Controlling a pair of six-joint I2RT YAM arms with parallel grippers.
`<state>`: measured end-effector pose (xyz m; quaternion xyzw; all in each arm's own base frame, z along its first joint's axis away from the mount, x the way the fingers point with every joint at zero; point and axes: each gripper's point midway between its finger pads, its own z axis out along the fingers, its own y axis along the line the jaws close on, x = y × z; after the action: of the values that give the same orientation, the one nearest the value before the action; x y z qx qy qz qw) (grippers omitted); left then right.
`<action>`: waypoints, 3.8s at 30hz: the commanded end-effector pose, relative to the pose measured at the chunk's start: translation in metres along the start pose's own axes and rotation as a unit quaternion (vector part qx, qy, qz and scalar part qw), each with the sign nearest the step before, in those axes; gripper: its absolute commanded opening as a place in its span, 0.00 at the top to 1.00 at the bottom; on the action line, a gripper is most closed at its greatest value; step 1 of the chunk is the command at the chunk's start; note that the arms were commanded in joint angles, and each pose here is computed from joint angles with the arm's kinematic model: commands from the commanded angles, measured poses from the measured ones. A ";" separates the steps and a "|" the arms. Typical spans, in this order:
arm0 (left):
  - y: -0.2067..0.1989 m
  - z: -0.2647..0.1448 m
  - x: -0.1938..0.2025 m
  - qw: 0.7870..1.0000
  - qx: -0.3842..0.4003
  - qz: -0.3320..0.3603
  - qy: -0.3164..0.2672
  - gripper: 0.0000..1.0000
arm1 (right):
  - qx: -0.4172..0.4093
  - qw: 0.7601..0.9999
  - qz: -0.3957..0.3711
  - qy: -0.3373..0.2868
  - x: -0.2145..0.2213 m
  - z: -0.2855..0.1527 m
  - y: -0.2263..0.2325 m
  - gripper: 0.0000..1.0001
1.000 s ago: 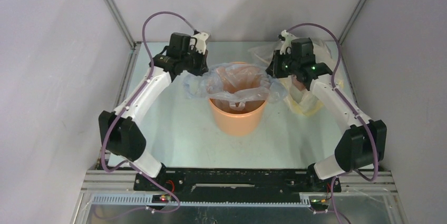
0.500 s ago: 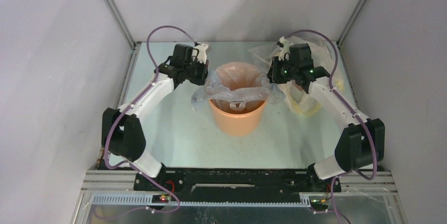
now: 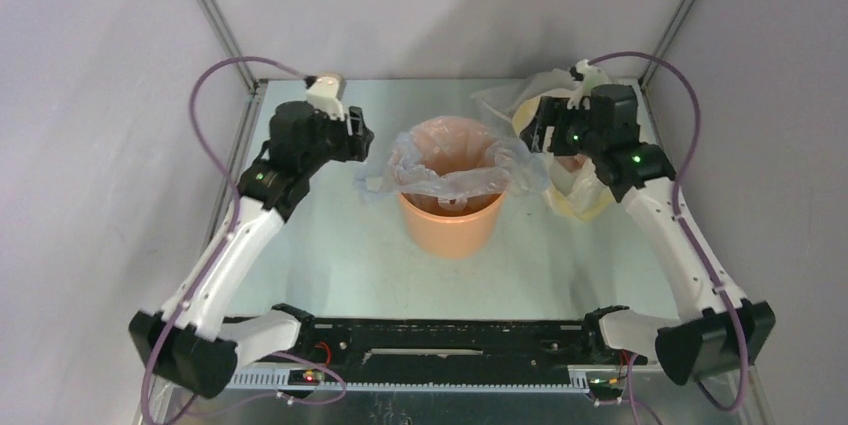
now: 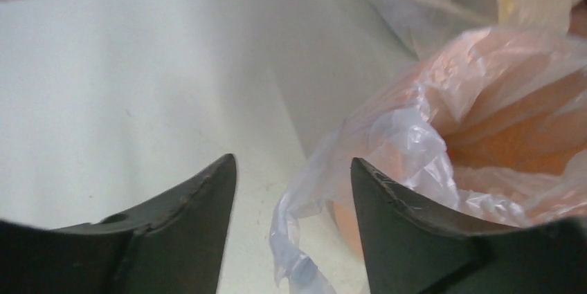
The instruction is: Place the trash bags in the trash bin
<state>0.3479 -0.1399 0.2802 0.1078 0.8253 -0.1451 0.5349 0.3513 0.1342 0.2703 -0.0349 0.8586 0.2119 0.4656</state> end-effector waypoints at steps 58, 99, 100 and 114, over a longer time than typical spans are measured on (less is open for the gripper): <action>-0.048 -0.064 0.078 0.786 0.117 -0.604 -0.065 0.39 | 0.093 0.916 0.376 -0.101 0.076 -0.064 0.019 0.59; -0.074 -0.071 0.118 0.861 0.164 -0.481 0.013 1.00 | 0.110 0.958 0.266 -0.014 0.133 -0.023 0.014 1.00; -0.082 -0.076 0.112 0.866 0.184 -0.465 0.021 1.00 | 0.116 0.959 0.258 -0.006 0.138 -0.018 0.013 1.00; -0.102 -0.084 0.133 0.877 0.231 -0.414 0.074 1.00 | 0.150 0.961 0.232 0.033 0.161 0.002 0.006 1.00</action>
<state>0.1998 -0.1960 0.1990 -0.1635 0.7709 -0.5241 0.3229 0.2590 0.1651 0.1457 0.2354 0.8768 0.1974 0.3698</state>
